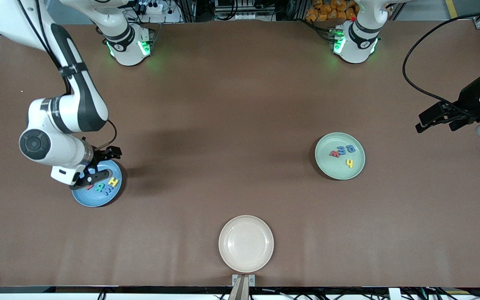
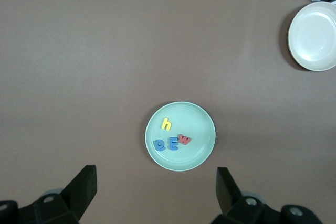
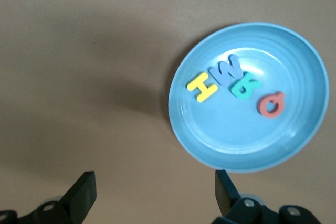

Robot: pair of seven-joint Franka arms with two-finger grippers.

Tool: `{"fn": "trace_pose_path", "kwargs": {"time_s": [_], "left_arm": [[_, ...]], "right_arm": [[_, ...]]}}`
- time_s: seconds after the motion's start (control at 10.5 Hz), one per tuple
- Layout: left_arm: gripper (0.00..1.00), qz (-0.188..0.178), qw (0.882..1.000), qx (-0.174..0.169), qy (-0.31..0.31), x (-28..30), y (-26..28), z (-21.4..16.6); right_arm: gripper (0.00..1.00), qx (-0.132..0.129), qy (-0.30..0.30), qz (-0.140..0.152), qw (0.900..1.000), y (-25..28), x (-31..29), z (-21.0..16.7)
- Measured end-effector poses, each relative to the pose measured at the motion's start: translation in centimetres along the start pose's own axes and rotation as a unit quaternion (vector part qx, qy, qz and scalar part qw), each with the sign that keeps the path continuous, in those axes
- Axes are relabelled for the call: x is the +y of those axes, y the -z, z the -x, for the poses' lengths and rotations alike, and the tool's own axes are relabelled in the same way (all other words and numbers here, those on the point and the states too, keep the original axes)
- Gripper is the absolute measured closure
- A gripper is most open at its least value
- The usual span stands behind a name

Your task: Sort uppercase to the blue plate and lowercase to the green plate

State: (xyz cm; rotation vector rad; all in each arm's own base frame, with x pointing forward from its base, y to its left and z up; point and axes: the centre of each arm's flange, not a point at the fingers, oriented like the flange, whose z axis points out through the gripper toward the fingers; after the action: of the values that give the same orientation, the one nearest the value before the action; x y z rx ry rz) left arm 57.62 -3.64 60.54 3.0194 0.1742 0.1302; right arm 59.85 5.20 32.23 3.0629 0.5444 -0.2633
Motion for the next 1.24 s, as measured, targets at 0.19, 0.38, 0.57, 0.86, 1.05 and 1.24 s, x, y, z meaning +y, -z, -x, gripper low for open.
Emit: {"fn": "trace_pose_path", "kwargs": {"time_s": [0.19, 0.38, 0.57, 0.86, 1.05, 1.24], "left_arm": [[0.00, 0.000, 1.000, 0.005, -0.001, 0.1, 0.8, 0.4], [0.00, 0.001, 1.000, 0.008, -0.007, 0.8, 1.4, 0.9], [0.00, -0.001, 1.000, 0.007, -0.010, 1.1, 1.4, 1.0], [0.00, -0.019, 1.000, 0.008, -0.017, 0.7, 1.3, 1.1], [0.00, -0.026, 0.999, 0.010, -0.020, 0.6, 1.4, 1.2], [0.00, -0.027, 0.999, 0.010, -0.021, 0.7, 1.4, 1.2]], "right_arm": [[0.00, 0.027, -0.026, 0.011, 0.999, 5.1, -1.1, 1.7], [0.00, 0.065, -0.036, 0.022, 0.997, 10.2, -1.8, 3.1], [0.00, 0.081, -0.047, 0.028, 0.995, 15.8, -1.2, 4.5], [0.00, 0.080, -0.077, -0.009, 0.994, 25.6, -0.2, 7.6], [0.00, 0.102, -0.105, -0.016, 0.989, 29.2, 2.5, 9.8], [0.00, 0.105, -0.120, -0.018, 0.987, 31.1, 3.9, 11.2]]}}
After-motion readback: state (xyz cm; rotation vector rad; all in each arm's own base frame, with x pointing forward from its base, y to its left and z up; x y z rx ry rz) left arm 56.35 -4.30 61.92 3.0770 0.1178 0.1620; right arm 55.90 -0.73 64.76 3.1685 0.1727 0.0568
